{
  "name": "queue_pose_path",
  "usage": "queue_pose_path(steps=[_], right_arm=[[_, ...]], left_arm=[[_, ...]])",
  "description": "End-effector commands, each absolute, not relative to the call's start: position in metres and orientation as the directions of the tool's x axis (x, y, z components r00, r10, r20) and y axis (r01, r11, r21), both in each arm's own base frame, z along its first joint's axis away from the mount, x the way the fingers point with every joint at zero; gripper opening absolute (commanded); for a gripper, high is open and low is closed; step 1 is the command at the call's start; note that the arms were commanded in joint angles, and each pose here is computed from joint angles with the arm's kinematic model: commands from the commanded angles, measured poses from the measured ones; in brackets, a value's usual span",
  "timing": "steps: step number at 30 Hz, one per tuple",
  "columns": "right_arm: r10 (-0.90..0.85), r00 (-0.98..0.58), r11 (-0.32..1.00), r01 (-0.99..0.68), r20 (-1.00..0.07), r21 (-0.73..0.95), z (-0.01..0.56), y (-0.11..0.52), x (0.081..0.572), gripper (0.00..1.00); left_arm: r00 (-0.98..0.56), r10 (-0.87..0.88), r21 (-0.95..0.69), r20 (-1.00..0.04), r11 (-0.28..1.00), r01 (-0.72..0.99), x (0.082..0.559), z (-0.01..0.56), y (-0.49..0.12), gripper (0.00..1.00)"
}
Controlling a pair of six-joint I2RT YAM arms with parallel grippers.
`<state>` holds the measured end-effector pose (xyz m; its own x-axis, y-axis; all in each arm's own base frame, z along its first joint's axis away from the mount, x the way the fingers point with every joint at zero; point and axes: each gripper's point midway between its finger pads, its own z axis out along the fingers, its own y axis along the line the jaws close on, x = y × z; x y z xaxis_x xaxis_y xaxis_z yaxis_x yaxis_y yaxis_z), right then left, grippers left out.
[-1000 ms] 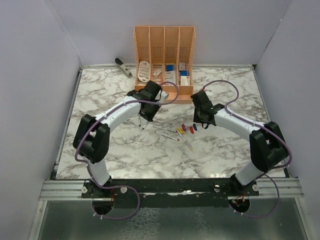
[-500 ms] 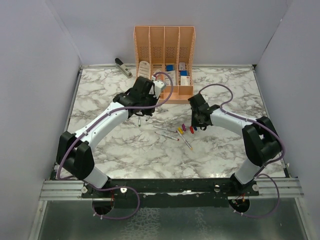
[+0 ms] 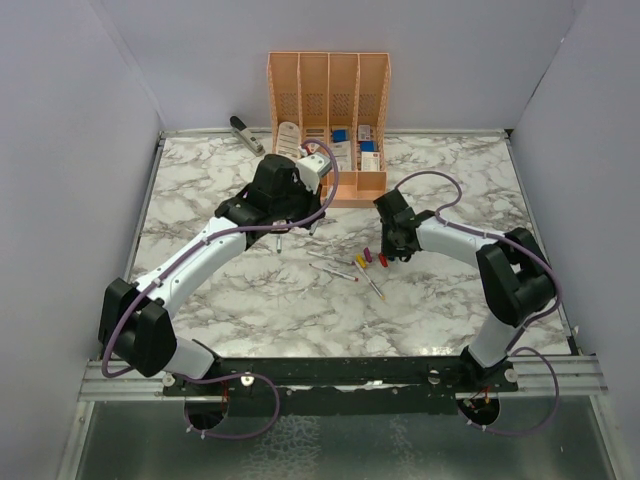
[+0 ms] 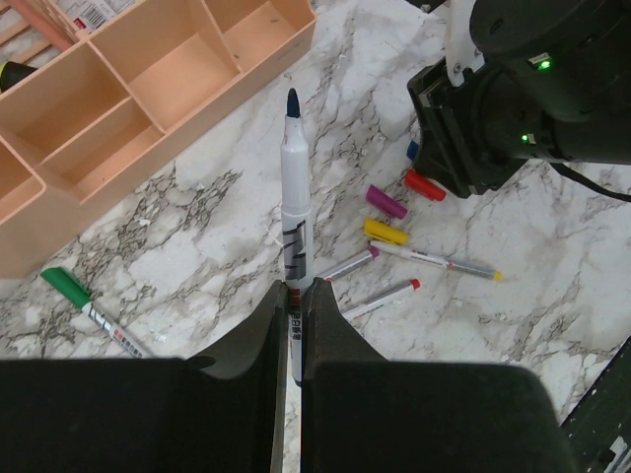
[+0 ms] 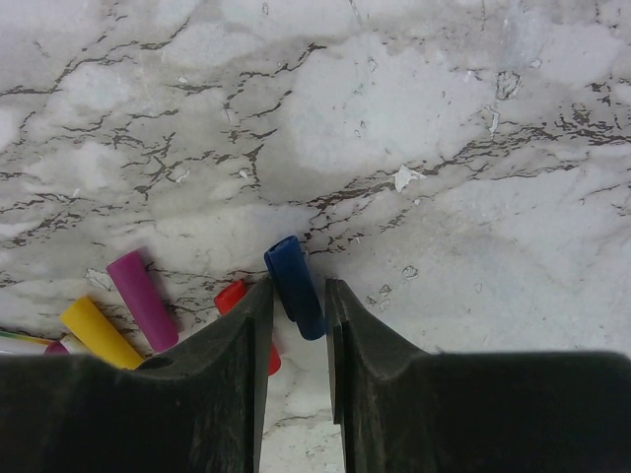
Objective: Insert the pens into the pen caps
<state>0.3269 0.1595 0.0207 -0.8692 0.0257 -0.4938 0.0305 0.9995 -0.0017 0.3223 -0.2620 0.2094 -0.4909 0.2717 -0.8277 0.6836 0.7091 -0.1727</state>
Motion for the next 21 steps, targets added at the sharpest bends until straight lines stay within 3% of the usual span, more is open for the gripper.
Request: queue_pose_path(steps=[1, 7, 11, 16, 21], right_arm=[[0.017, -0.881, 1.0, 0.026, -0.472, -0.012, 0.01, 0.159, 0.325, 0.28], [0.008, -0.888, 0.999, 0.022, -0.46, -0.025, 0.002, 0.16, 0.328, 0.26], [0.022, -0.9, 0.999, 0.036, -0.436, -0.024, -0.001, 0.158, 0.321, 0.02], [0.044, -0.886, 0.998, 0.058, -0.461, -0.017, 0.012, 0.155, 0.32, 0.01], [0.086, -0.783, 0.996, 0.091, -0.616, 0.024, 0.074, 0.158, 0.352, 0.01]], left_arm=[[-0.451, 0.218, -0.208, -0.866, 0.663, 0.719, 0.321, 0.23, -0.273, 0.0], [-0.46, 0.21, -0.226, -0.863, 0.653, 0.723, 0.319, 0.225, -0.276, 0.0], [-0.46, 0.192, -0.239, -0.867, 0.65, 0.721, 0.318, 0.225, -0.277, 0.0], [-0.454, 0.167, -0.252, -0.875, 0.644, 0.722, 0.314, 0.223, -0.276, 0.0], [-0.442, 0.127, -0.297, -0.888, 0.575, 0.763, 0.301, 0.224, -0.285, 0.0]])
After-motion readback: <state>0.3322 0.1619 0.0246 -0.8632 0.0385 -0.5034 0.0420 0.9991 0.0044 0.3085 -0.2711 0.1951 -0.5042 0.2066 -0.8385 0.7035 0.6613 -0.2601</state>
